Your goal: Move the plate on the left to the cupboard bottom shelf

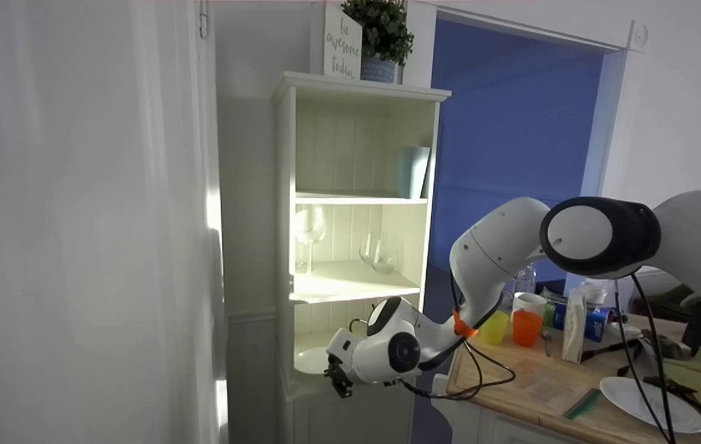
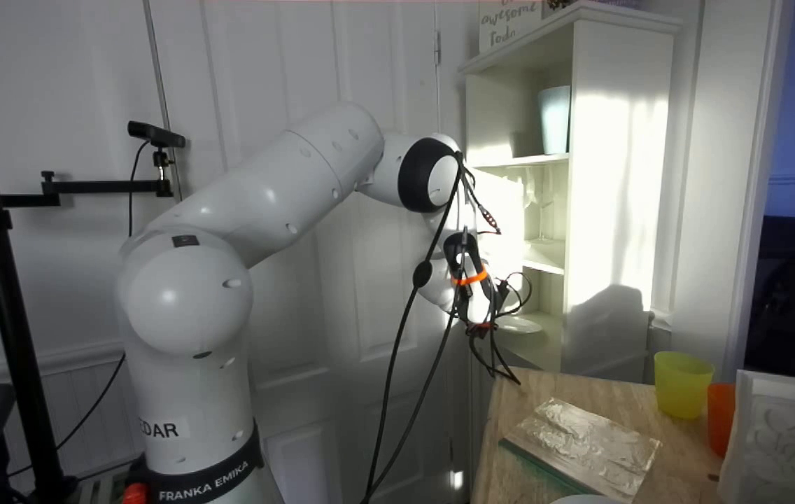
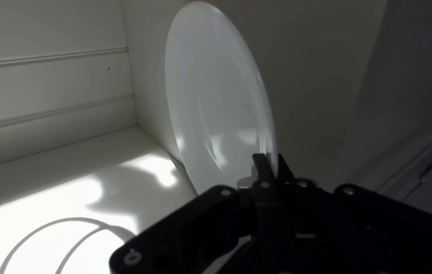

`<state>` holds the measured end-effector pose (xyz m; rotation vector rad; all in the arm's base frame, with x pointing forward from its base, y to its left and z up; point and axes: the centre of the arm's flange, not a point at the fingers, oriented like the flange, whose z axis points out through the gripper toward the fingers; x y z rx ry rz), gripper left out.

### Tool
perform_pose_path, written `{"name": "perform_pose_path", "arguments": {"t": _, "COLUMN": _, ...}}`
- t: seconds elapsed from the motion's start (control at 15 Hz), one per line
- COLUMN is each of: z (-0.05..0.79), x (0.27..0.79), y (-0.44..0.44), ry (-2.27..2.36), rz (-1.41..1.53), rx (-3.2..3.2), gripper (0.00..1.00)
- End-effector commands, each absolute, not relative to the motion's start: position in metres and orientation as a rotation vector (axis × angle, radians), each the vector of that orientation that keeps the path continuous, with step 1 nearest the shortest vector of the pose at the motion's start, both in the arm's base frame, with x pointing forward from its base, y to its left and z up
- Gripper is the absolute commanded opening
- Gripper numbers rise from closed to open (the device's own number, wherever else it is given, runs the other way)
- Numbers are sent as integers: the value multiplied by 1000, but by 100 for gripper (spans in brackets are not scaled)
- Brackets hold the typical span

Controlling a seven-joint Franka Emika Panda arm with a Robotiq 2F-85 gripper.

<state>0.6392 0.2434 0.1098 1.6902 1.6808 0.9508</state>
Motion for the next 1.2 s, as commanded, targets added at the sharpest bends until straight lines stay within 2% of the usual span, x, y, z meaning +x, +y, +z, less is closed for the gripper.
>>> {"name": "perform_pose_path", "arguments": {"t": 0.0, "z": 106, "x": 652, "y": 242, "ry": 1711, "rz": 962, "rx": 1708, "gripper": 16}}
{"name": "perform_pose_path", "arguments": {"t": 0.07, "z": 106, "x": 652, "y": 242, "ry": 1713, "rz": 964, "rx": 1710, "gripper": 23}}
{"name": "perform_pose_path", "arguments": {"t": 0.13, "z": 106, "x": 652, "y": 242, "ry": 1718, "rz": 963, "rx": 1710, "gripper": 36}}
{"name": "perform_pose_path", "arguments": {"t": 0.27, "z": 105, "x": 651, "y": 243, "ry": 1720, "rz": 970, "rx": 1712, "gripper": 47}}
{"name": "perform_pose_path", "arguments": {"t": 0.4, "z": 105, "x": 652, "y": 243, "ry": 1719, "rz": 971, "rx": 1709, "gripper": 53}}
{"name": "perform_pose_path", "arguments": {"t": 0.53, "z": 105, "x": 654, "y": 243, "ry": 1712, "rz": 982, "rx": 1700, "gripper": 56}}
{"name": "perform_pose_path", "arguments": {"t": 0.87, "z": 109, "x": 666, "y": 242, "ry": 1691, "rz": 1009, "rx": 1668, "gripper": 46}}
{"name": "perform_pose_path", "arguments": {"t": 1.13, "z": 109, "x": 677, "y": 240, "ry": 1666, "rz": 1018, "rx": 1664, "gripper": 45}}
